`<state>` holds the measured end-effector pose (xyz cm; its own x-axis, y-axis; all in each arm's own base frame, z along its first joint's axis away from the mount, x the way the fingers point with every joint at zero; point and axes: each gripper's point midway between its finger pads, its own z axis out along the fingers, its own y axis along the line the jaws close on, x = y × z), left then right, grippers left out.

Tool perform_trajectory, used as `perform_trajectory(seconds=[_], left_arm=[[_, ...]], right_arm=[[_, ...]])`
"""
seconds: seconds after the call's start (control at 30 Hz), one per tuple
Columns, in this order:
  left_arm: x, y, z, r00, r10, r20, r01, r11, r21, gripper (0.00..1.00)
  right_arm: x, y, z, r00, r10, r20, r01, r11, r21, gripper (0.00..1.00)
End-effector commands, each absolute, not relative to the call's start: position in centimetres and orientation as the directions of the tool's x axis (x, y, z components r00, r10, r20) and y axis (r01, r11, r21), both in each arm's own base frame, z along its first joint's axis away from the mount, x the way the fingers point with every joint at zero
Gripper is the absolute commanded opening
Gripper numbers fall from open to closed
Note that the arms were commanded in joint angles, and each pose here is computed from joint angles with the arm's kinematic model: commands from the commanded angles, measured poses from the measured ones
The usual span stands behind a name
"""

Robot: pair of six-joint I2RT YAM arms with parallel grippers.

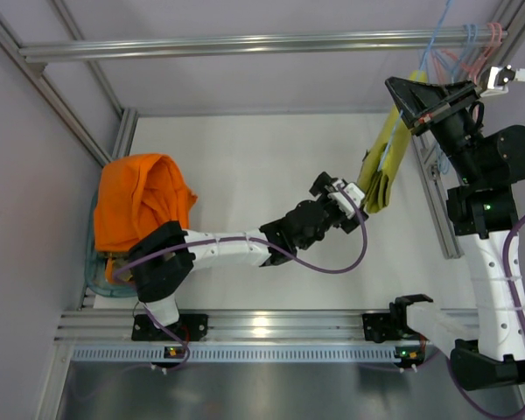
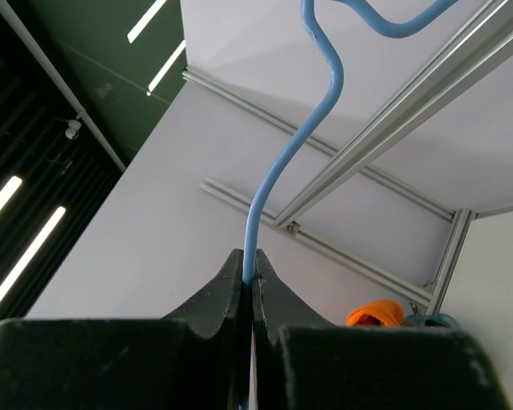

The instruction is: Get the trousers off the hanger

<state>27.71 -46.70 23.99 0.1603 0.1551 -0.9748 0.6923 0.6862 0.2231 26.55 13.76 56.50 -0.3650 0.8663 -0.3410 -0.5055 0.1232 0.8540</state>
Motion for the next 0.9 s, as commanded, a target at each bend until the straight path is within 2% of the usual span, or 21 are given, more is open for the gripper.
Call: perform_trajectory(seconds=[0.0,0.23,0.53,0.87], left_arm=[[27.1,-47.0,26.1,0.17,0.072,-0.983,0.716,0.677,0.174,0.98],[26.7,-47.1,26.2,0.167,0.062,-0.984,0.731,0.662,0.165,0.98],[29.7,-46.5,25.3,0.126,0.082,-0.989,0.687,0.712,0.147,0.98],[30.0,-47.3,25.9,0.15,0.081,-0.985,0.698,0.697,0.164,0.98]], right_arm=[[20.6,13.3,63.3,-0.233,0.874,-0.427,-0.752,0.116,0.649,0.0],[20.4,13.3,63.4,-0.238,0.874,-0.425,-0.755,0.109,0.646,0.0],[19.9,13.4,63.7,-0.249,0.873,-0.421,-0.757,0.096,0.646,0.0],[19.9,13.5,63.3,-0.27,0.87,-0.413,-0.749,0.08,0.658,0.0]])
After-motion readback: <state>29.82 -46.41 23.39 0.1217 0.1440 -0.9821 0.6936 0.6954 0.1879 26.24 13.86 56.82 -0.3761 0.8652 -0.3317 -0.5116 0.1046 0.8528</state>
